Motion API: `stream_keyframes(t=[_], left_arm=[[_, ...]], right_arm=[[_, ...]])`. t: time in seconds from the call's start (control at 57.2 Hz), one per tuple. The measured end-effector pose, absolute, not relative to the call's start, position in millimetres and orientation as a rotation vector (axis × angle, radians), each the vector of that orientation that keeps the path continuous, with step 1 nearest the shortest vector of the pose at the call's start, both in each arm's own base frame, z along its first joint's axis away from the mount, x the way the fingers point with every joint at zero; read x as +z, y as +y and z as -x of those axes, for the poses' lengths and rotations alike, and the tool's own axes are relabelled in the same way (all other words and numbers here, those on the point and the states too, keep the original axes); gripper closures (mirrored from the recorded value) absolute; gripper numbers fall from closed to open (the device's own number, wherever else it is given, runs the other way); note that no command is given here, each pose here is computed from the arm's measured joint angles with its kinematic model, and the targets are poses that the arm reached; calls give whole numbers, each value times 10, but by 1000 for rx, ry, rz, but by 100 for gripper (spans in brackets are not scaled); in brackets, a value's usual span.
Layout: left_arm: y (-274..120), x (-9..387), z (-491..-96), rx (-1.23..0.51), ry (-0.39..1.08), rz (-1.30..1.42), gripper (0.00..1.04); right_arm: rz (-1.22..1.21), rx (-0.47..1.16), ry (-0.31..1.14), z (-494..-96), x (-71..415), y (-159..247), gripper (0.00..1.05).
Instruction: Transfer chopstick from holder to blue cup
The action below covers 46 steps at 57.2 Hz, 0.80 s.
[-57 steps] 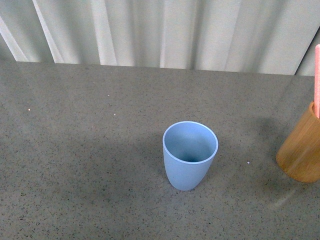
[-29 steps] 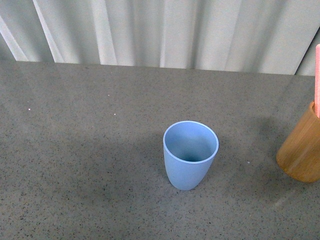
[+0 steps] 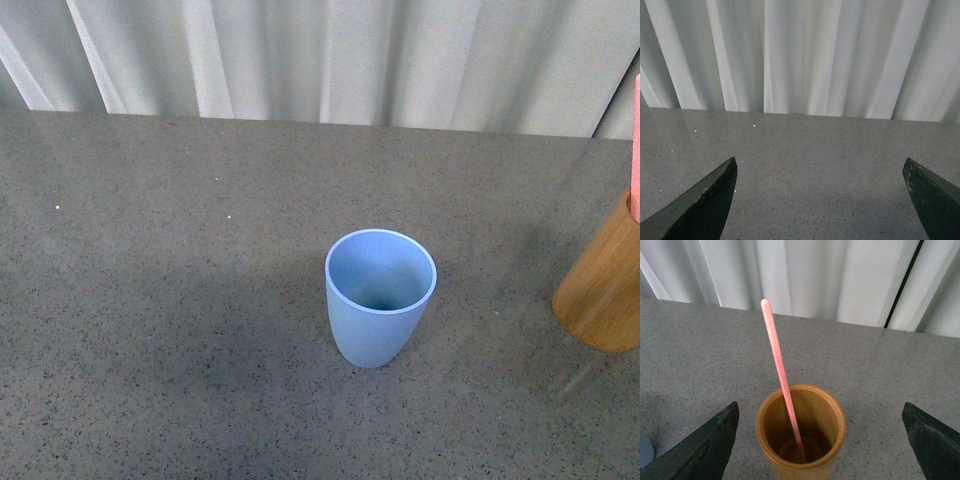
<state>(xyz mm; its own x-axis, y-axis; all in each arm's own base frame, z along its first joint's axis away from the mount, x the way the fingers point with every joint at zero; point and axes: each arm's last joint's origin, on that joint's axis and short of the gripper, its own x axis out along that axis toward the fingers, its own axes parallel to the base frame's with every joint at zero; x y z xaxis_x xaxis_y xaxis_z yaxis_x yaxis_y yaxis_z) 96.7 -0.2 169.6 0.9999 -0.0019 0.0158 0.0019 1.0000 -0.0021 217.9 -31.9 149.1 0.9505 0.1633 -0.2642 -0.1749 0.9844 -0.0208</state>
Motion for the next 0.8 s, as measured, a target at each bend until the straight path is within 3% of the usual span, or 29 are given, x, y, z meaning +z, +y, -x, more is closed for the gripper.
stream_keyframes(t=[0.804], left_arm=[[-2, 1696, -967, -2, -16, 2, 7]], right_arm=[[55, 232, 279, -3028, 1359, 2, 10]])
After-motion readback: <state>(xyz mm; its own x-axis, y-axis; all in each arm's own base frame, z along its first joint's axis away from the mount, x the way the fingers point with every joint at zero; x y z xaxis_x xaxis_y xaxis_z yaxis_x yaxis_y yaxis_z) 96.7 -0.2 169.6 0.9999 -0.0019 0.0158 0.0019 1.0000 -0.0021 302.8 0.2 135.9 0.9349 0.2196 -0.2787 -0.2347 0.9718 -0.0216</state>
